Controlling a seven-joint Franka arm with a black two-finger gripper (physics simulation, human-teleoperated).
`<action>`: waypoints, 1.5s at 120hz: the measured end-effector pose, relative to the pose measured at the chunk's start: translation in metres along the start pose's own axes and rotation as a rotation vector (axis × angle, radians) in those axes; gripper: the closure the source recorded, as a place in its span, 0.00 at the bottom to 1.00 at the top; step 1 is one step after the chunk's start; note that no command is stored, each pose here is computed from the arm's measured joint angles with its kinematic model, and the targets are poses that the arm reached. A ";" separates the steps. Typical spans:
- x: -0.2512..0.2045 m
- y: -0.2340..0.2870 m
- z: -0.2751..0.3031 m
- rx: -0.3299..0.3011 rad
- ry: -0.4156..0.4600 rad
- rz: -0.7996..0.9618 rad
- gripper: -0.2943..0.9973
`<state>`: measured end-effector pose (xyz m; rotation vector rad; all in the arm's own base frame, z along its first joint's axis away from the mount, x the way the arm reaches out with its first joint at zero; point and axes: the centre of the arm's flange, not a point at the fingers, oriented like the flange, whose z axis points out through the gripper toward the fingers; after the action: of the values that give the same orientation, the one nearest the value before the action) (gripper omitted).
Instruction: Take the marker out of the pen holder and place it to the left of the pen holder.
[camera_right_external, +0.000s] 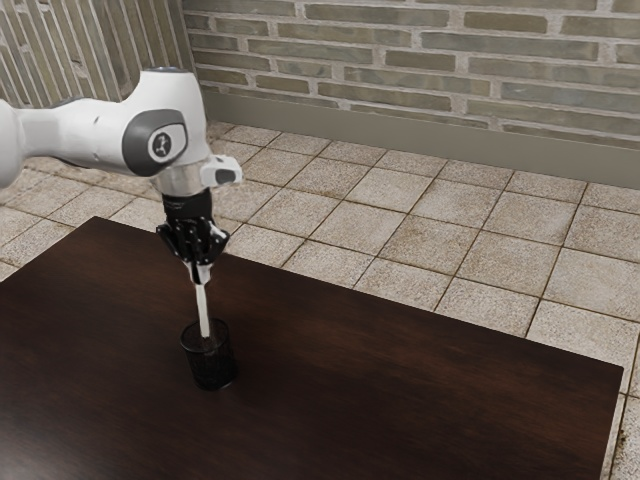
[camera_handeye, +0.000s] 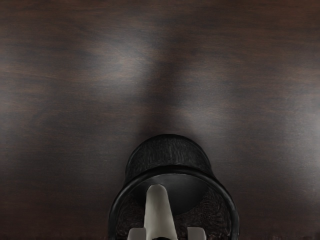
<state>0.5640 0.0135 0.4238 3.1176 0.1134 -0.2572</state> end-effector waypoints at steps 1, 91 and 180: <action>-0.002 0.000 -0.006 0.000 0.007 0.000 0.81; 0.028 -0.064 0.104 0.141 -0.779 -0.137 0.84; 0.010 -0.035 -0.107 0.025 -0.211 -0.124 0.29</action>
<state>0.5890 0.0511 0.5271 3.0869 0.3030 -0.5913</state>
